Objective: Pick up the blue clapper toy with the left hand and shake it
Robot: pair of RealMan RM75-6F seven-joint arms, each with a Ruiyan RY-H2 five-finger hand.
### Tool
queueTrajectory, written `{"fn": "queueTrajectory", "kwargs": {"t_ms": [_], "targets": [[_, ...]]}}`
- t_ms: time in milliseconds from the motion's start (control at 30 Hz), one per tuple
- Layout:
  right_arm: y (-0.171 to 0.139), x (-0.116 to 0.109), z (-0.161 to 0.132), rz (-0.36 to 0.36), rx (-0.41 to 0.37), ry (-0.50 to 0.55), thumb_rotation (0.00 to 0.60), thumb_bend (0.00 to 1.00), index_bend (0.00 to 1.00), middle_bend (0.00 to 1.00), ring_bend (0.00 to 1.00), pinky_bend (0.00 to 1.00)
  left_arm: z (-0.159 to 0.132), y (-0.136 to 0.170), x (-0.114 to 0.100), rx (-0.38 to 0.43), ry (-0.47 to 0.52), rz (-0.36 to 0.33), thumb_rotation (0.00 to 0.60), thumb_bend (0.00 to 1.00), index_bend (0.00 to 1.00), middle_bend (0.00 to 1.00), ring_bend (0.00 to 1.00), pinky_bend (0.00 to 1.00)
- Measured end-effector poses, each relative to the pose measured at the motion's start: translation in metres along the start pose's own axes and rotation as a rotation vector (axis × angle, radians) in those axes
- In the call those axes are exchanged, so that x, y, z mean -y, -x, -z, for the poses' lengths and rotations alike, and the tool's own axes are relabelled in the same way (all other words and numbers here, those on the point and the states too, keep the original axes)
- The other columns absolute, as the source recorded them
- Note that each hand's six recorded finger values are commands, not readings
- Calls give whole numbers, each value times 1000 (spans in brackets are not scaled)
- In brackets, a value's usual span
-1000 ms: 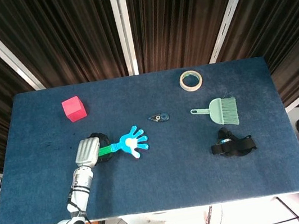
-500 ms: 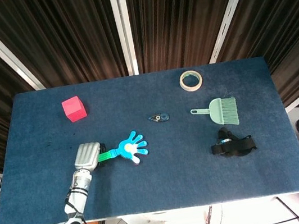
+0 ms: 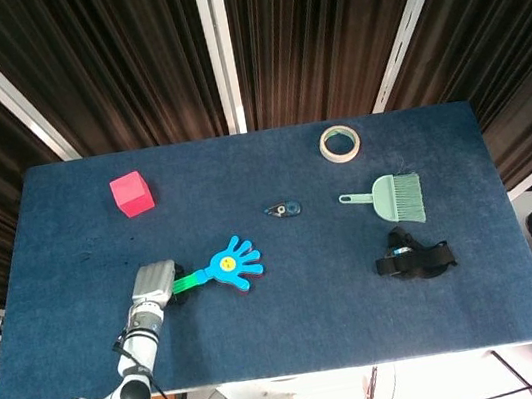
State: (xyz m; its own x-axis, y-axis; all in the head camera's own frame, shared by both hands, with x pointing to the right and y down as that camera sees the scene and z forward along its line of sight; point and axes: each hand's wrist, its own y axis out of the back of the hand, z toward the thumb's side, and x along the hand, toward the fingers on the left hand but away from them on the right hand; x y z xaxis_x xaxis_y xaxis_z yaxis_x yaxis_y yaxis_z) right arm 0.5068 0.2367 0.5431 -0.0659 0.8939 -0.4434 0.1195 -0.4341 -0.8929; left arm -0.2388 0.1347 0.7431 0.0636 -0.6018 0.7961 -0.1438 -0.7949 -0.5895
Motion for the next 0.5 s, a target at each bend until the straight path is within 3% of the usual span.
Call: {"fn": "queueTrajectory", "kwargs": {"t_ms": [100,233,367,500], "targets": [[1,1,1,-4,4,0,600,178,0,0,0,0,-5,0,-3,-21,32,-2,600,340,539,905,957,1000],[1,1,3,-8,11,2,600,183,0,0,0,0,-17,1,-10,17,60,-45,600,340,612,913,959,1000],[0,2,5,-9,17,3,600,188,0,0,0,0,-31,1,-17,73,93,-110,600,350,775,994,997,1000],[-2,1,7,-8,24,2,600,185,0,0,0,0,-35,-1,-18,96,100,-173,600,378,919,1000,1000,1000]]}}
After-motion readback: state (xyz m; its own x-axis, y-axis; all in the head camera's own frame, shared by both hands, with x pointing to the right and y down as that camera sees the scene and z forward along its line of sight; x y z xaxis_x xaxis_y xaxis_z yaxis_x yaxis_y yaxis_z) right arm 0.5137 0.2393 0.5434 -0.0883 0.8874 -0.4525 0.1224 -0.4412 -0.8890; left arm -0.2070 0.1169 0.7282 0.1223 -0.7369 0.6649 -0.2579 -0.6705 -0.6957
